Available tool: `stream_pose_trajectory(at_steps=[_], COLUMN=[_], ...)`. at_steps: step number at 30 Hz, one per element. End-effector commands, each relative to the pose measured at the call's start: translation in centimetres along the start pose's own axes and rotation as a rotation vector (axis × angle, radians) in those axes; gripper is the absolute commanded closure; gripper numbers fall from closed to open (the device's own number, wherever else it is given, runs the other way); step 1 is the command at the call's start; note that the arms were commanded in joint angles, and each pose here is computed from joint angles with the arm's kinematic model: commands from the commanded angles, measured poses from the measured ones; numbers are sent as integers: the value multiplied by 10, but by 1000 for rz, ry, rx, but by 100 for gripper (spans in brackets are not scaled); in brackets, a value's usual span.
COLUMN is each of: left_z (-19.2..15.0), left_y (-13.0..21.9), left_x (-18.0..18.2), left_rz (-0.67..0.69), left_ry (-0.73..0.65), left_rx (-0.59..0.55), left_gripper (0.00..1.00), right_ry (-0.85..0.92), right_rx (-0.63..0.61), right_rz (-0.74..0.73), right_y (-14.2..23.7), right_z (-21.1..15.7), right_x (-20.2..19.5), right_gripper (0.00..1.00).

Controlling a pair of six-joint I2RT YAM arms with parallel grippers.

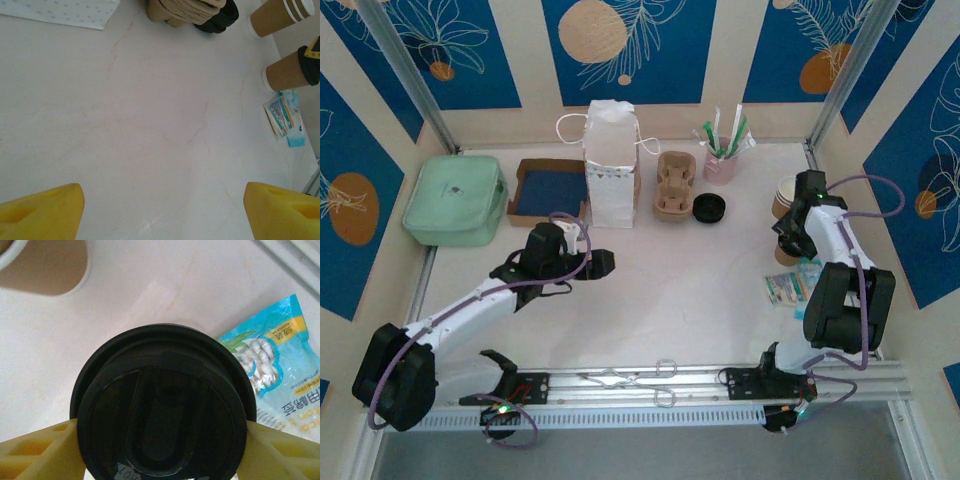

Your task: Pack the takeout coffee

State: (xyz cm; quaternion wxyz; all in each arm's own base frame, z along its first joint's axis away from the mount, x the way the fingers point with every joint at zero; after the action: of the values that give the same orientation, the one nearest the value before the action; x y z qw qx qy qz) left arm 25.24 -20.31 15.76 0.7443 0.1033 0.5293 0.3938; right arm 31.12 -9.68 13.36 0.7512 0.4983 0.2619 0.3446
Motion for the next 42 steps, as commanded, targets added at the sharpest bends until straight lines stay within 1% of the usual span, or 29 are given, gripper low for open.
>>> stream_pose_trajectory(at_steps=[1,6,11,18,24,34,42], left_z=[8,9,10,11,10,10,10], left_y=[3,4,5,5,9,12,14], left_x=[-7,-7,-8,-9,-7,-7,-7], left_rz=[-25,-22,-15,-15,-6,0,6], left_ry=[-3,-6,-10,-14,-17,-23,-27], left_rx=[-15,-14,-15,-18,-25,-34,-38], left_gripper=[17,17,17,17,17,17,17], right_ry=[13,3,6,52,83,116,146], right_rx=[147,137,152,175,169,167,163], right_rz=[-129,-125,-78,-35,3,77,102], right_y=[-28,-29,-34,-40,-37,-37,-35], right_z=[-26,-19,-19,-23,-20,-23,-24], right_x=[-31,-34,-26,-6,11,33,43], right_gripper=[30,29,29,29,29,29,29])
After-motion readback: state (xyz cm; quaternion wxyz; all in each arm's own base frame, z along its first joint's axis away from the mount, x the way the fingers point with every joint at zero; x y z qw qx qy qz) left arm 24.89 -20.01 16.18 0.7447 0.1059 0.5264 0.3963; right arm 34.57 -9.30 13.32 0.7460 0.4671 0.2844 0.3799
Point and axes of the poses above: each hand's point on the last joint's axis, 136 mm out from that joint toward the fingers, its own y axis back along the fingers, its own x axis along the line the jaws close on, z = x × y, the point moved 3 cm from there along y, back along the fingers, and after that the axes turned 12 degrees about y, right-handed, at the moved point
